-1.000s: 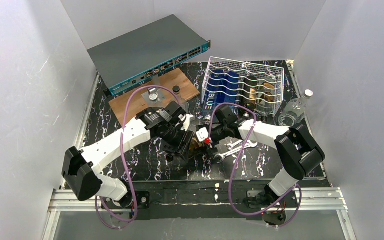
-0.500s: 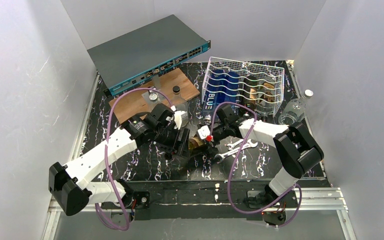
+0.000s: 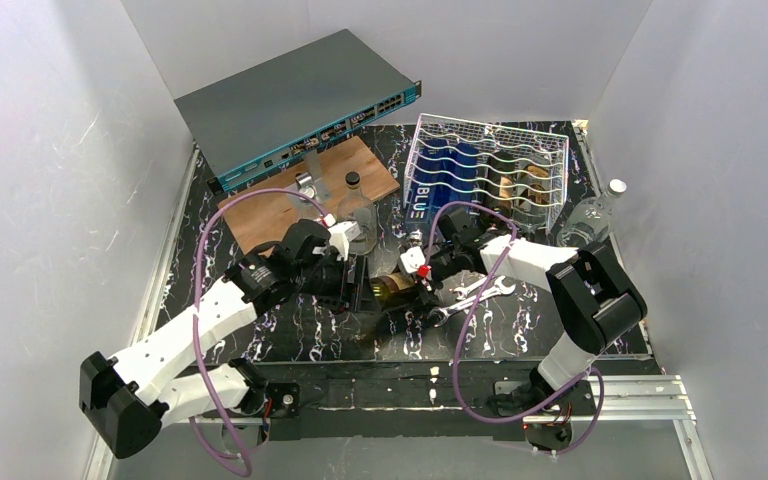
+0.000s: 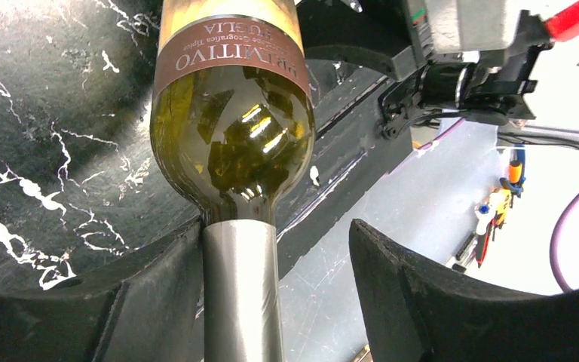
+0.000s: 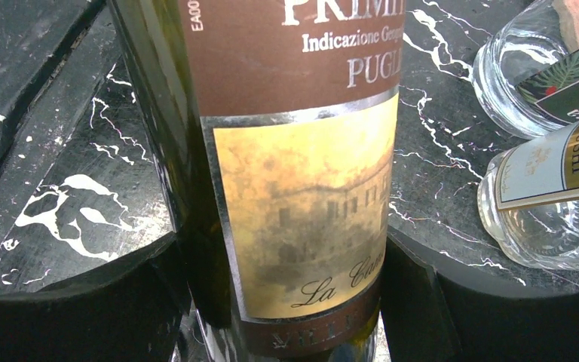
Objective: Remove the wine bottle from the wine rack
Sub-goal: Place the wine bottle at the center of the board.
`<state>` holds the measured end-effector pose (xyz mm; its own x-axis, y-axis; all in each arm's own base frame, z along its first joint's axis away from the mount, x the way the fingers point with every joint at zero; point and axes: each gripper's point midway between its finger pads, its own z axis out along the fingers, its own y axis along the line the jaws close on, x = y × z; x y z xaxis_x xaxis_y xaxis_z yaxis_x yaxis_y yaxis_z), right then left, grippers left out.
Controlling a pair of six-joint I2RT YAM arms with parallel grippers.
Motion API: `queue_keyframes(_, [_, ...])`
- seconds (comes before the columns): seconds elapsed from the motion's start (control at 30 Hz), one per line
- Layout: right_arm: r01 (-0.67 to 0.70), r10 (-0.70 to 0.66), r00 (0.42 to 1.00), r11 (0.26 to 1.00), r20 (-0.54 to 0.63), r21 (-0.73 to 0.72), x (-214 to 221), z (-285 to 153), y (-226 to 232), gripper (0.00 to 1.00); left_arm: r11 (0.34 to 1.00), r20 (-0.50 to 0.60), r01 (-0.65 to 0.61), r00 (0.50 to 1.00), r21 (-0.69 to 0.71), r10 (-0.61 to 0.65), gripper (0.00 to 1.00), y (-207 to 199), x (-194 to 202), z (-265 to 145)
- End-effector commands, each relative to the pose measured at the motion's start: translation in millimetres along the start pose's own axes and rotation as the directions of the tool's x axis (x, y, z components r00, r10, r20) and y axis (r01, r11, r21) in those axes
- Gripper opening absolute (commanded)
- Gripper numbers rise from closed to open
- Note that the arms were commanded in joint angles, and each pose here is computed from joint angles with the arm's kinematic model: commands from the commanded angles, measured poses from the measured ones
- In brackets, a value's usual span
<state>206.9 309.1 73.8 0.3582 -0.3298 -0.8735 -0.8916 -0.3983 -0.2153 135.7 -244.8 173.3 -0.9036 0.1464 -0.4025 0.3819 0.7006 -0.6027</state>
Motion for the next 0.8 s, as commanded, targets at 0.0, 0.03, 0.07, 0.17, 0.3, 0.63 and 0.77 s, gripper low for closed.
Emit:
queue_keyframes(0.0, [-0.075, 0.075, 0.997, 0.997, 0.009, -0.010, 3.5, -0.5, 3.4, 0.45, 0.995, 0.043, -0.011, 0.999, 0.104, 0.007, 0.65, -22.4, -6.6, -11.0])
queue_keyframes(0.03, [-0.076, 0.076, 0.997, 0.997, 0.011, -0.010, 3.5, -0.7, 3.5, 0.45, 0.995, 0.052, -0.015, 0.999, 0.099, 0.010, 0.65, -22.3, -7.7, -13.2])
queue_keyframes(0.07, [-0.077, 0.077, 0.997, 0.997, 0.015, -0.010, 3.1, -0.8, 2.9, 0.45, 0.995, 0.065, -0.019, 0.998, 0.095, 0.013, 0.65, -22.1, -9.2, -15.4])
queue_keyframes(0.17, [-0.090, 0.090, 0.996, 0.996, 0.023, -0.008, 3.3, -2.3, 2.0, 0.45, 0.996, 0.107, -0.038, 0.994, 0.086, 0.028, 0.65, -22.0, -13.7, -21.0])
queue_keyframes(0.3, [-0.104, 0.104, 0.994, 0.995, 0.033, -0.010, 3.8, -3.1, 1.7, 0.45, 0.996, 0.171, -0.058, 0.984, 0.069, 0.046, 0.64, -19.5, -20.4, -26.3])
queue_keyframes(0.63, [-0.133, 0.133, 0.990, 0.991, 0.049, -0.010, 5.5, -5.8, 0.2, 0.45, 0.997, 0.284, -0.073, 0.957, 0.028, 0.062, 0.54, -13.7, -36.3, -32.9])
queue_keyframes(0.77, [-0.139, 0.139, 0.989, 0.990, 0.051, -0.011, 6.3, -6.0, -0.2, 0.44, 0.998, 0.301, -0.061, 0.952, 0.014, 0.054, 0.51, -11.5, -38.6, -35.1])
